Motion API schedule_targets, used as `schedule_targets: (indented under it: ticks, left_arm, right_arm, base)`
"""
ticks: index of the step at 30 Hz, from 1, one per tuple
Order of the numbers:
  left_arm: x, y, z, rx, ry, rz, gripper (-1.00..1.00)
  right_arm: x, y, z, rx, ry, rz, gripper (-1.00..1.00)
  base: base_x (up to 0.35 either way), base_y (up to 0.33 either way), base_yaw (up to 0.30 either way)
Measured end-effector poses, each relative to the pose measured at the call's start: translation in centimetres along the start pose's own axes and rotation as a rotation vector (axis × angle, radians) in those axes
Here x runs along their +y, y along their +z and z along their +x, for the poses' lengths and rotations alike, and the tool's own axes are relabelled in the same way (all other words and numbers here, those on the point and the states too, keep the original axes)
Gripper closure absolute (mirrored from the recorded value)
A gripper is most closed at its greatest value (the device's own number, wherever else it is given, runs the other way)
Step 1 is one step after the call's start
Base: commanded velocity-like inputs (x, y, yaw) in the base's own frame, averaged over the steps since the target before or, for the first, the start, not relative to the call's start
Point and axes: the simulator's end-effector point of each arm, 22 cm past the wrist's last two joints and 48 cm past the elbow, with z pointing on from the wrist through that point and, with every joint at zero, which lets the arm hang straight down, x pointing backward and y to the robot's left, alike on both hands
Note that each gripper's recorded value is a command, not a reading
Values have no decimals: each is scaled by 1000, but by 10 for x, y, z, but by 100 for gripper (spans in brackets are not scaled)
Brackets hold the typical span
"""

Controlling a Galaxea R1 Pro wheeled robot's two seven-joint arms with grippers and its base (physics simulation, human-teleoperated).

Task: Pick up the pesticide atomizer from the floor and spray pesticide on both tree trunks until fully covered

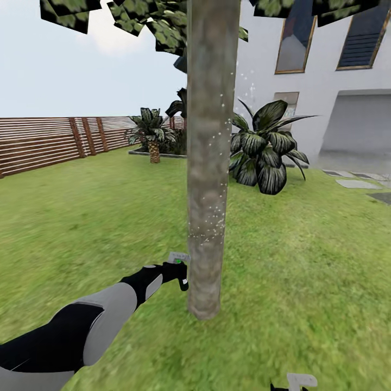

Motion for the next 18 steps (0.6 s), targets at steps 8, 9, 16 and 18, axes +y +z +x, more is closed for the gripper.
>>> schedule_targets:
  ticks: [8, 9, 16, 18]
  left_arm:
    - [0, 0, 0, 0, 0, 0, 100]
    - [0, 0, 0, 0, 0, 0, 100]
    - [0, 0, 0, 0, 0, -1, 100]
    - [1, 0, 0, -1, 0, -3, 100]
  right_arm:
    - [0, 0, 0, -1, 0, 0, -100]
    - [0, 0, 0, 0, 0, 0, -100]
    - [0, 0, 0, -1, 0, 1, -100]
    - [0, 0, -1, -1, 1, 1, -100]
  base:
    - [-153, 215, -227]
    - [-98, 305, -134]
    - [-21, 123, -145]
    - [-2, 12, -22]
